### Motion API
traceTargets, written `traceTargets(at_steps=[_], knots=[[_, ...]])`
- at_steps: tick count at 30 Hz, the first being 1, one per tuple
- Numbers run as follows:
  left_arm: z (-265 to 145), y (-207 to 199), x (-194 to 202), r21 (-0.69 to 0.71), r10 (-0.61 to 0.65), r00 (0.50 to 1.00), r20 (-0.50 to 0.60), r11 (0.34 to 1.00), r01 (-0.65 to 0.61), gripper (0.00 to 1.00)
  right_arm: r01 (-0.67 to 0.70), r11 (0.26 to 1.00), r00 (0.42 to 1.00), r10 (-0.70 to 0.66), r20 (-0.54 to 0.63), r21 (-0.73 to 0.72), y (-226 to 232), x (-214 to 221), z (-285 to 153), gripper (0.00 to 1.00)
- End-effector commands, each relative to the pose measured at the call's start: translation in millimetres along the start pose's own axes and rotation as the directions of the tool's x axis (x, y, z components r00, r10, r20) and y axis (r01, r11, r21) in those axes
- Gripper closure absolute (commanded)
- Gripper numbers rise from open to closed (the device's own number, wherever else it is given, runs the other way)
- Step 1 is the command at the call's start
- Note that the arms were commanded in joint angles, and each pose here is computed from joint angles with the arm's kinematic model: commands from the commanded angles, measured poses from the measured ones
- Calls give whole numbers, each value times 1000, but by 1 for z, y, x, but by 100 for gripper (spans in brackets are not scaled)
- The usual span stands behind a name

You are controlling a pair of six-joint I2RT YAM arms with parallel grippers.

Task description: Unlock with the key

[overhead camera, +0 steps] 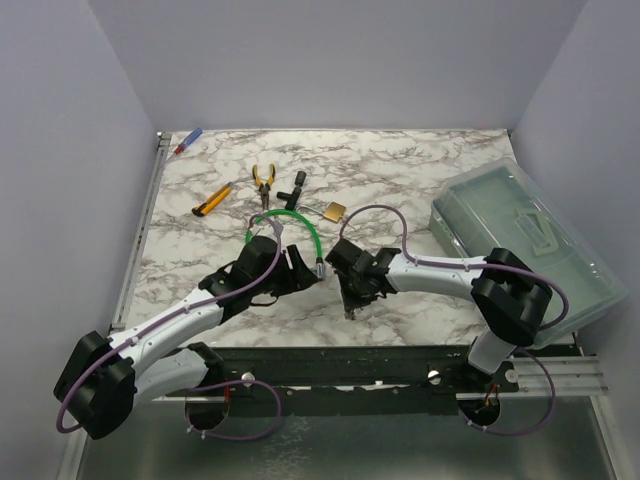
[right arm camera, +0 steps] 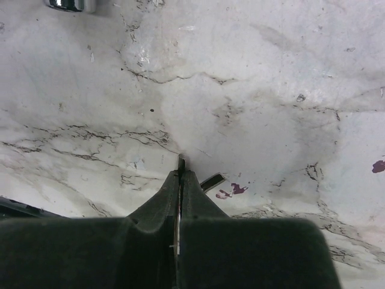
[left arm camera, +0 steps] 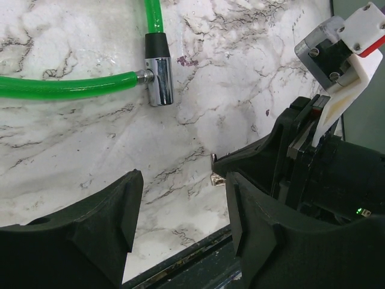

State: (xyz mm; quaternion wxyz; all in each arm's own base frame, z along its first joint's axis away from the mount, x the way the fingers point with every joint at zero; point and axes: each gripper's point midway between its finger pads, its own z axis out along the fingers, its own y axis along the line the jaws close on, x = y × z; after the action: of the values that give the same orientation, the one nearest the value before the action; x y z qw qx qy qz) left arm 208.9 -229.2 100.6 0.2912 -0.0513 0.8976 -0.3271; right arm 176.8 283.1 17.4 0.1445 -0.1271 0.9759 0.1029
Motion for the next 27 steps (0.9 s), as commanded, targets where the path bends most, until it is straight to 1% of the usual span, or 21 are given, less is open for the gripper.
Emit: traceTargets(at_steps=[1, 6, 10, 13, 17, 21, 23, 25, 26, 27], knots=[[-4, 0, -1, 11, -12, 1000, 24, 1000, 12, 38, -21, 1000, 997, 23, 74, -19, -1, -8, -3, 100], [-6, -2, 0, 24, -9, 1000, 19, 1000, 8, 38, 5, 990, 986, 19, 164, -143, 14, -18, -16, 100], [-7, -6, 0, 41, -5, 1000, 13, 999, 4, 38, 40, 969, 973, 17, 229, -244, 21, -16, -21, 100], [-7, -8, 1, 56, 0, 1000, 9, 998, 0, 38, 61, 957, 964, 17, 264, -283, 23, -16, -21, 100], [-7, -8, 3, 60, -1, 1000, 5, 998, 0, 38, 65, 961, 967, 6, 256, -269, 21, -14, -19, 100], [-6, -7, 3, 56, -5, 1000, 9, 998, 4, 38, 44, 984, 978, -7, 208, -172, 8, -11, -8, 100], [-5, -6, 3, 55, -6, 1000, 9, 998, 5, 38, 40, 988, 982, -10, 190, -152, 5, -9, -6, 100], [-5, -6, 3, 54, -5, 1000, 8, 999, 4, 38, 40, 989, 984, -13, 180, -144, 4, -7, -5, 95], [-5, -6, 3, 54, -5, 1000, 9, 999, 5, 38, 42, 989, 984, -16, 175, -143, 4, -7, -6, 90], [-5, -5, 3, 53, -6, 1000, 9, 999, 5, 38, 47, 988, 985, -21, 172, -147, 5, -7, -8, 83]])
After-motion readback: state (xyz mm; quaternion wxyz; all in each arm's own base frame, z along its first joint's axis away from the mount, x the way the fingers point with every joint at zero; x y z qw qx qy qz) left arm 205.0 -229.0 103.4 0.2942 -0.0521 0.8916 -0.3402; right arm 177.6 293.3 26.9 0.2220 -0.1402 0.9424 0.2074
